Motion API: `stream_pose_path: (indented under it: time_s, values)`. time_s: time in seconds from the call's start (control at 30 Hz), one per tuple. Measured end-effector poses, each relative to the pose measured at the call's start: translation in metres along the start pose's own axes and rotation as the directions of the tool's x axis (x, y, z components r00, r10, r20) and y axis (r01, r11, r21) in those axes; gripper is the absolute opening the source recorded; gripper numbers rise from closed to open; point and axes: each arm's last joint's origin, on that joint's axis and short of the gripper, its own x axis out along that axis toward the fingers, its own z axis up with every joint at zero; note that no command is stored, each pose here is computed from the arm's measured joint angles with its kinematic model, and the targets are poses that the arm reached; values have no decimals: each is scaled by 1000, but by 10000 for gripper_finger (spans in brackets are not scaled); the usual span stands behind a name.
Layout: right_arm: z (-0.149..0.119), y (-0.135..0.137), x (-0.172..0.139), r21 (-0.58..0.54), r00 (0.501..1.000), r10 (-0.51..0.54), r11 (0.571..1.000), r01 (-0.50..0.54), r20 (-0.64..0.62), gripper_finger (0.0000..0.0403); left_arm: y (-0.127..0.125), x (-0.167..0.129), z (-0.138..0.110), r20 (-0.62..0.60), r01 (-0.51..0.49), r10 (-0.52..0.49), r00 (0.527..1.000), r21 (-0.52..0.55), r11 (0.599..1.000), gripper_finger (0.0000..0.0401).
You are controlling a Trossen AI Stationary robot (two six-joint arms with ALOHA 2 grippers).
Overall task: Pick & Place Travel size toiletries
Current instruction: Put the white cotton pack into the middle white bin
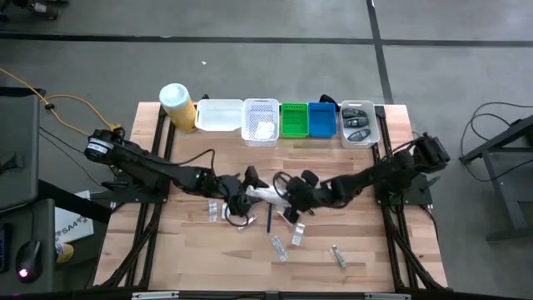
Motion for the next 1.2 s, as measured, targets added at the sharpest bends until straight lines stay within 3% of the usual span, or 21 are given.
stream_pose_path:
  time_s: [0.27,0.43,0.6,0.9,1.03,1.2]
  values:
    - [25,-6,7,-4,986,140,990,-140,89,4,-4,10,-3,-68,-34,38,997,52,998,315]
    - [29,-9,9,-9,985,145,989,-144,91,4,-5,14,-3,-74,-53,59,995,90,995,304]
    - [28,-11,9,-13,986,149,989,-149,77,4,-5,14,-3,-75,-70,76,994,78,995,242]
    - [27,-11,9,-20,985,160,987,-159,58,12,-7,14,-4,-91,-52,59,994,80,995,46]
    - [25,-10,9,-25,984,178,984,-177,28,43,-8,14,-5,-95,-41,48,994,70,997,43]
    - [27,-14,-8,-13,978,202,979,-203,-47,118,-6,14,-7,-140,-79,86,986,58,995,47]
